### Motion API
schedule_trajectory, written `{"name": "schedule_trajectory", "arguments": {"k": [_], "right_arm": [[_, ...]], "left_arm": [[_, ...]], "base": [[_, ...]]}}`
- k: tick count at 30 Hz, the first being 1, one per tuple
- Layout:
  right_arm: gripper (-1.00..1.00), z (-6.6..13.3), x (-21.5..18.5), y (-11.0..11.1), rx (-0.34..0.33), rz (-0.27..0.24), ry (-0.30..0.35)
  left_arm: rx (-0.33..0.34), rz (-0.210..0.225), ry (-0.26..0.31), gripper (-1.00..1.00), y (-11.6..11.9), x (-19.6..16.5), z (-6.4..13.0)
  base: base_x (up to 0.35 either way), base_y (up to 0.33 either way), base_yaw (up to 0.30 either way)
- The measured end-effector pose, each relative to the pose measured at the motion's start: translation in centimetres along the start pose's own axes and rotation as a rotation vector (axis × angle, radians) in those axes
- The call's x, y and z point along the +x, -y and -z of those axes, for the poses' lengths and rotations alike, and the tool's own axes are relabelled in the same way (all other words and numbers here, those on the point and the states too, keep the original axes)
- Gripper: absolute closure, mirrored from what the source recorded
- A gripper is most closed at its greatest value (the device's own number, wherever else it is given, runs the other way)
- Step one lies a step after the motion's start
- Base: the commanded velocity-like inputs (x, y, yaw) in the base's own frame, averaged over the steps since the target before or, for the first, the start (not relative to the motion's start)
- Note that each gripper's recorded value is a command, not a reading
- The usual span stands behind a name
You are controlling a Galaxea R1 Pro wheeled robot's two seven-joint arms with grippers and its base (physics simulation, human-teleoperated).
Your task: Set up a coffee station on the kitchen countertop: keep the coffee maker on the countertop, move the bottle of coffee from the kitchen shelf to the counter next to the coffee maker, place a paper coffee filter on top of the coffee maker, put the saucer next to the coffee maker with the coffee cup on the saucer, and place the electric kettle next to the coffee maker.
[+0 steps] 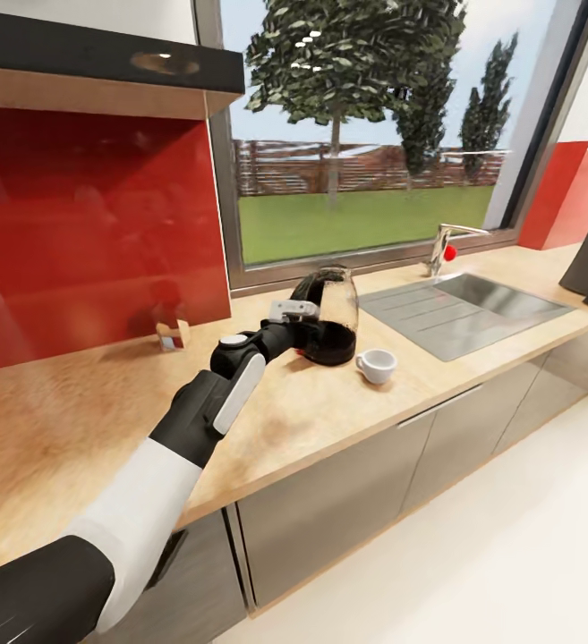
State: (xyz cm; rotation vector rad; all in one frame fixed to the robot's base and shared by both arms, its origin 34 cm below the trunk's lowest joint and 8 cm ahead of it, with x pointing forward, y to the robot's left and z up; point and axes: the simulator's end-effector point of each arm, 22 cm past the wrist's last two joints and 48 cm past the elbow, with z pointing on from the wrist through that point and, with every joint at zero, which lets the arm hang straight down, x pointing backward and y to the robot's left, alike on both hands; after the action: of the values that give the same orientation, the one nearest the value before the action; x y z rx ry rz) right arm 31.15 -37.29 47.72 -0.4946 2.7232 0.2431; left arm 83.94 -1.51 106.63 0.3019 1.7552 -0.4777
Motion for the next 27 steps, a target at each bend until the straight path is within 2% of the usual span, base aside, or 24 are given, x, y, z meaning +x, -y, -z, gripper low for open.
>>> {"name": "schedule_trajectory", "arguments": {"k": [27], "right_arm": [[-1.00,0.0,0.1,-0.1,0.000,-0.001,-0.002]], "left_arm": [[-0.007,0.004,-0.022,-1.00,-0.4,1.0,-0.3]], "base": [[0.051,0.068,0.000]]}}
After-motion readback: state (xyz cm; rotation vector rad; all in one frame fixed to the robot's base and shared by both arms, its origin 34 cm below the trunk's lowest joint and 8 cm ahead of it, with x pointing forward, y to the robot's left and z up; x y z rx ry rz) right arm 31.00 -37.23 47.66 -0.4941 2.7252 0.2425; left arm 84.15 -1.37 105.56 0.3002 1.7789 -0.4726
